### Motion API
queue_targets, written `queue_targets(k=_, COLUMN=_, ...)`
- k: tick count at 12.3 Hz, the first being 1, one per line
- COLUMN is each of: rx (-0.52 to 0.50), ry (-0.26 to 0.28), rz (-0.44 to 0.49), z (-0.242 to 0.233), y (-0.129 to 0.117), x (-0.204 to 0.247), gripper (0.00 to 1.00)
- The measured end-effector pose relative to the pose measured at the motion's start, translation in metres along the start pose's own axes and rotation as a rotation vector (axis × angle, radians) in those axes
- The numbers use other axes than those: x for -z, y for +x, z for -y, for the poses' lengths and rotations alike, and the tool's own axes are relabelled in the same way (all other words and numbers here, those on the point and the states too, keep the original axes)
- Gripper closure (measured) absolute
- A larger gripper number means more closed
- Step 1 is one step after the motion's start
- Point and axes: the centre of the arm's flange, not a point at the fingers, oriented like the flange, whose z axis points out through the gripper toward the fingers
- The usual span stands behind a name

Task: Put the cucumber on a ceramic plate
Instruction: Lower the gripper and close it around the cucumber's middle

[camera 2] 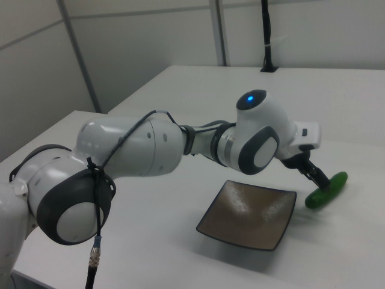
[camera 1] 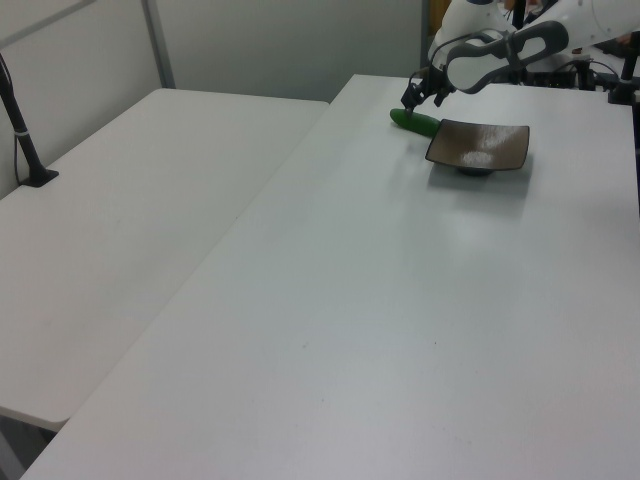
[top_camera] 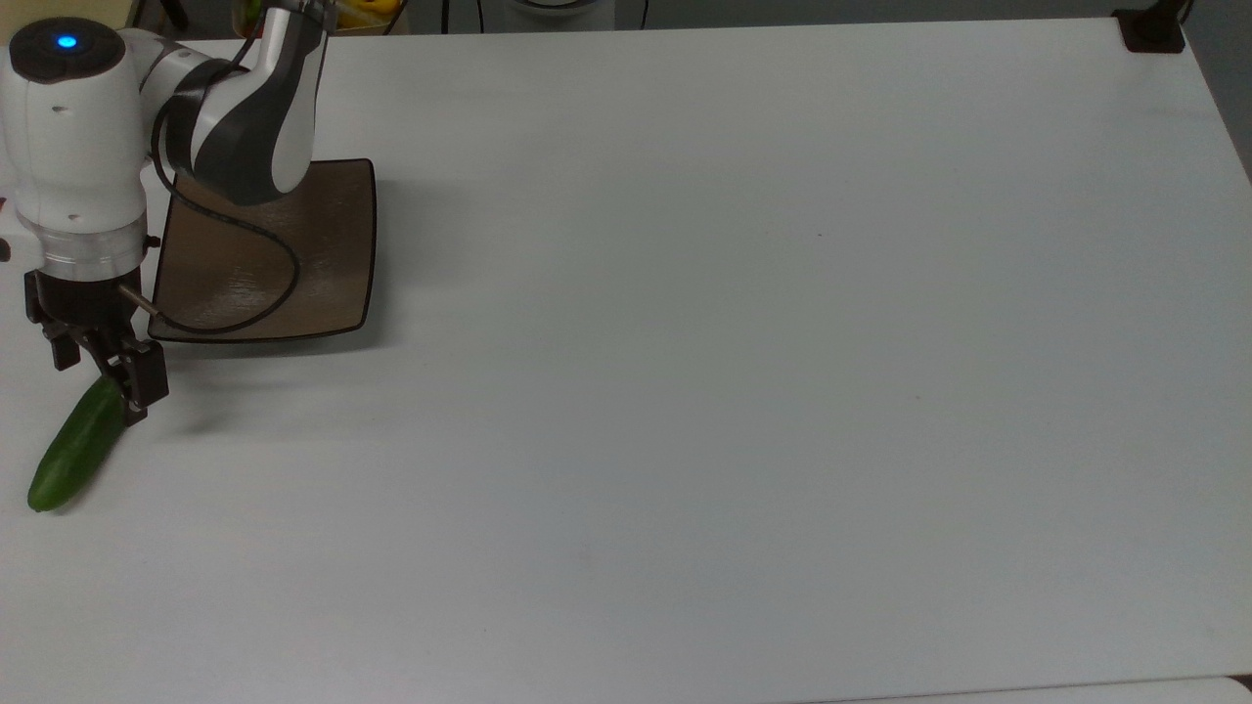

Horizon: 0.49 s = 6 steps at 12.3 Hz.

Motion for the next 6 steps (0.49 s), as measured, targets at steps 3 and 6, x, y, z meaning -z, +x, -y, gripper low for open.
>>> queue_targets(k=3, rx=0.013, ry=-0.002, rz=-0.031, z=-0.004, y=-0.007, x=-0.021, gripper=0.00)
queue_targets(k=6, rx=0.032, ry=-0.012, rz=-0.022, z=-0.005, y=-0.017, x=-0.040, gripper=0.00)
